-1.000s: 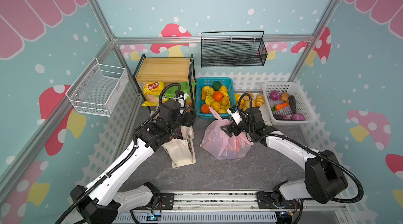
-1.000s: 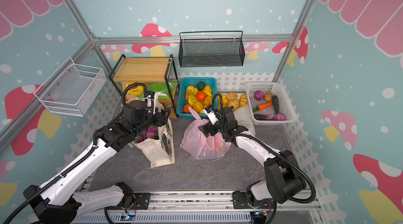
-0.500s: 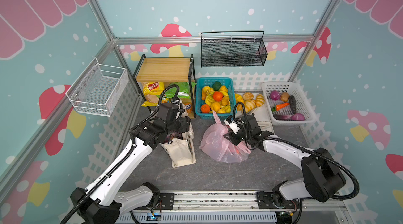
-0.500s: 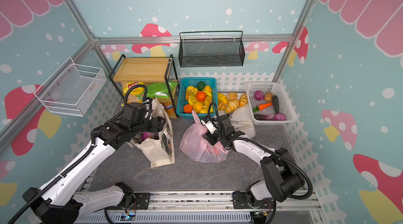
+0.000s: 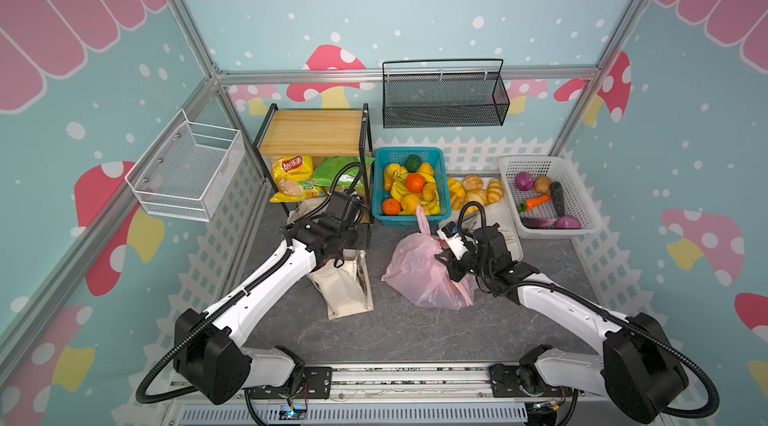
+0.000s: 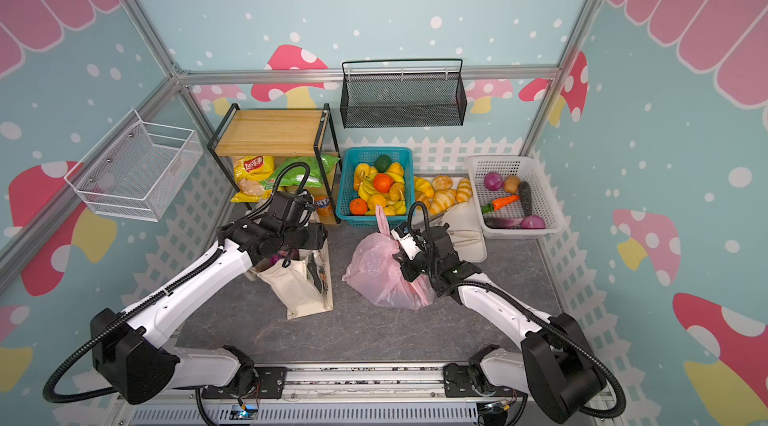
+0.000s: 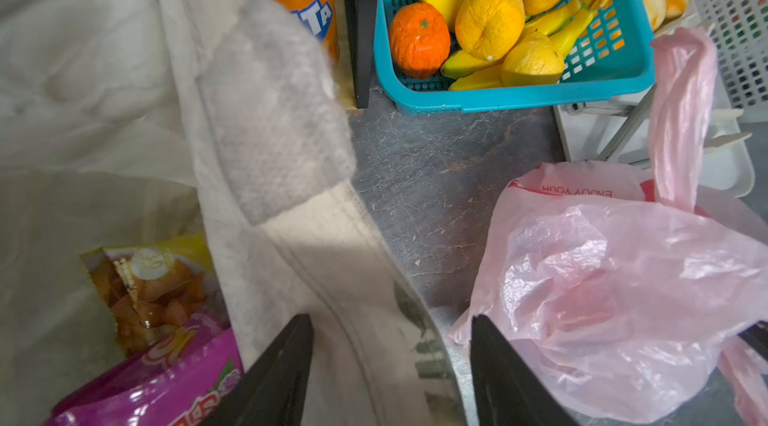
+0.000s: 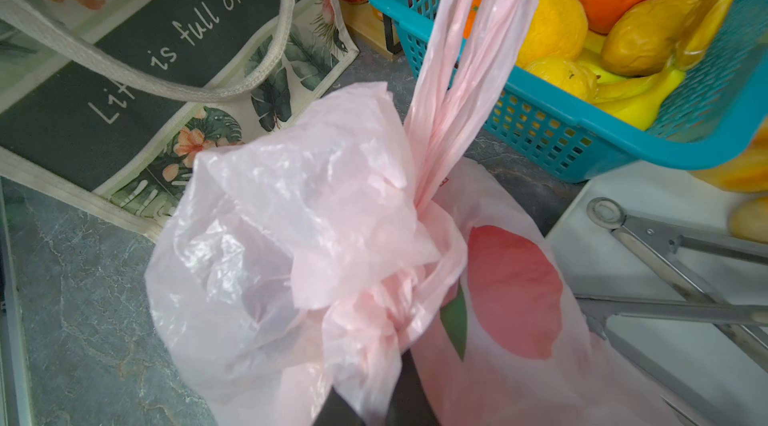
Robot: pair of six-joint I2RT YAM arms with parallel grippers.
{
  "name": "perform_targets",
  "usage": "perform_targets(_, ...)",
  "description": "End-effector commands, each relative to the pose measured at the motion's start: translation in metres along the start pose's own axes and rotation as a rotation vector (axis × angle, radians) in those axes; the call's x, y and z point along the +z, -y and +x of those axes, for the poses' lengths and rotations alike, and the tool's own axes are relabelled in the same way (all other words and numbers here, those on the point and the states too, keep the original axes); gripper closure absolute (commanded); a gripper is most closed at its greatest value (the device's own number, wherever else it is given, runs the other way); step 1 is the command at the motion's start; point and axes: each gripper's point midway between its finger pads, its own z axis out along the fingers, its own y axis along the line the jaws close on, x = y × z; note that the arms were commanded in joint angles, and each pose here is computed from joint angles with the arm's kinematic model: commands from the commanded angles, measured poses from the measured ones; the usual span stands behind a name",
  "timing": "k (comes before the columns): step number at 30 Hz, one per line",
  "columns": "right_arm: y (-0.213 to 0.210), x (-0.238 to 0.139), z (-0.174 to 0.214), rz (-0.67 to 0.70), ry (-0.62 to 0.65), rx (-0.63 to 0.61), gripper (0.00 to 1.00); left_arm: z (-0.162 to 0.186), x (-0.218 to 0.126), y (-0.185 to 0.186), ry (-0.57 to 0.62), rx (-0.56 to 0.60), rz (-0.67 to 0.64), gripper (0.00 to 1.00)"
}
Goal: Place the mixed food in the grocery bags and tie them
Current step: 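Lift the knotted pink bag with the right gripper and swing it over the tote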
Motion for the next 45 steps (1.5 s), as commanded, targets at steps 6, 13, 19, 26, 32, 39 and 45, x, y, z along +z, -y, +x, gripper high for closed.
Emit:
perform_targets(6, 0.018, -0.03, -0.023, 0.104, 0.102, 0.039, 1.0, 0.028, -0.019, 0.028, -0.039, 0.0, 0.134, 0.77)
perform_targets(13, 0.033, -0.084, -0.058, 0.194, 0.233, 0.085, 1.0, 0.049, -0.042, 0.085, -0.068, 0.05, 0.355, 0.92)
perform_targets(19, 0.062, -0.153, -0.105, 0.428, 0.364, 0.086, 1.0, 0.046, -0.05, 0.151, -0.06, 0.117, 0.524, 0.93)
perform_targets(26, 0.068, -0.221, -0.162, 0.569, 0.5, 0.05, 1.0, 0.02, -0.06, 0.207, -0.022, 0.172, 0.663, 0.89)
perform_targets(32, 0.033, -0.232, -0.21, 0.384, 0.589, -0.037, 1.0, 0.002, -0.067, 0.204, 0.042, 0.209, 0.634, 0.55)
perform_targets(39, -0.032, -0.226, -0.262, -0.015, 0.663, -0.159, 1.0, -0.025, -0.099, 0.088, 0.208, 0.084, 0.345, 0.4)
perform_targets(45, -0.084, -0.211, -0.294, -0.281, 0.699, -0.243, 1.0, 0.0, -0.095, -0.011, 0.162, -0.14, 0.191, 0.35)
